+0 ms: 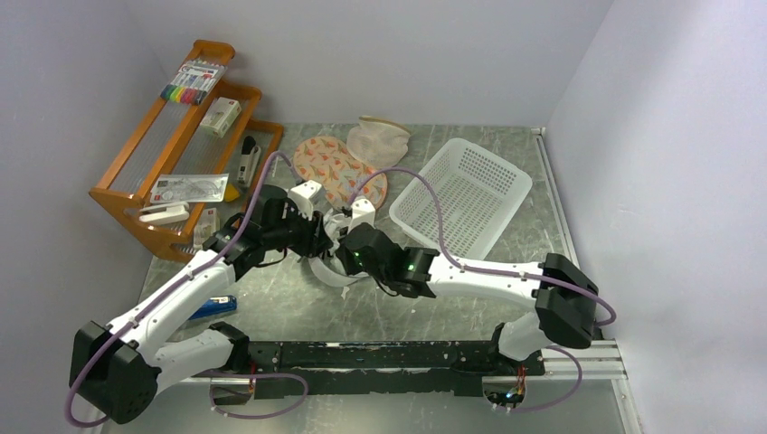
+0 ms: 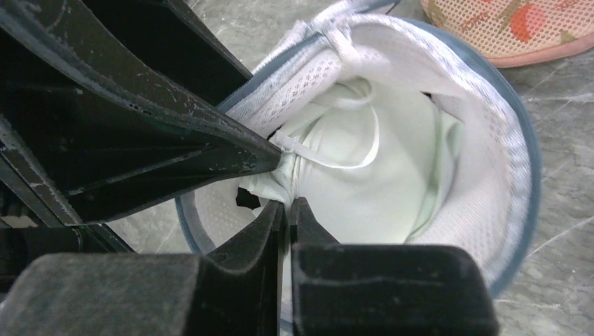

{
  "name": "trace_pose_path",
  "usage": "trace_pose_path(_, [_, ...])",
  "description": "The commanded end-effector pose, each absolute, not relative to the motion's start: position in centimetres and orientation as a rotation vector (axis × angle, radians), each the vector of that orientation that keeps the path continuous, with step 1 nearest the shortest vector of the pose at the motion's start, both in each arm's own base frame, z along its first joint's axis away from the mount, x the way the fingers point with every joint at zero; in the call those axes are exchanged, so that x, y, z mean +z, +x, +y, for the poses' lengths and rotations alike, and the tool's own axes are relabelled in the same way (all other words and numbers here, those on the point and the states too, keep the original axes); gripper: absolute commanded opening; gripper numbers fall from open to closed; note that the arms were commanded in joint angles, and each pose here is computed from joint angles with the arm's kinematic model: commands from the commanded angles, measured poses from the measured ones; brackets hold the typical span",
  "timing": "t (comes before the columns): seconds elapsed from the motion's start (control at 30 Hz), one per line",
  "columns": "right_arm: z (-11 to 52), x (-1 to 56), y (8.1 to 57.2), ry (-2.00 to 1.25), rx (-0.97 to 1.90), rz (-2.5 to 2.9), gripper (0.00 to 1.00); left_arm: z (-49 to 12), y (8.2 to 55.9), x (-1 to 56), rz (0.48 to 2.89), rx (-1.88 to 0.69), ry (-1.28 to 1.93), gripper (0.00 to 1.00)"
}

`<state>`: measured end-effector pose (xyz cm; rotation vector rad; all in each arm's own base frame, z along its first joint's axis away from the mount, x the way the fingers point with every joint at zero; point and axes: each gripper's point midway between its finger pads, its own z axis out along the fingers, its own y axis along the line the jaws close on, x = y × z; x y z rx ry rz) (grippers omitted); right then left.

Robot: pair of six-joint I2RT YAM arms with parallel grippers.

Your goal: Unzip the laundry bag and remove the bra

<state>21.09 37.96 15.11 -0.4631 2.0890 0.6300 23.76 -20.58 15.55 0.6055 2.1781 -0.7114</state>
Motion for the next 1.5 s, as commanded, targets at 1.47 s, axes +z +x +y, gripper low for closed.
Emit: trace_pose_path(1.47, [35.5,33.0,20.5,-0.408,0.891,1.608,0.02,-17.7,22.3,26.4,1.718,-0.647,0.52,0.83])
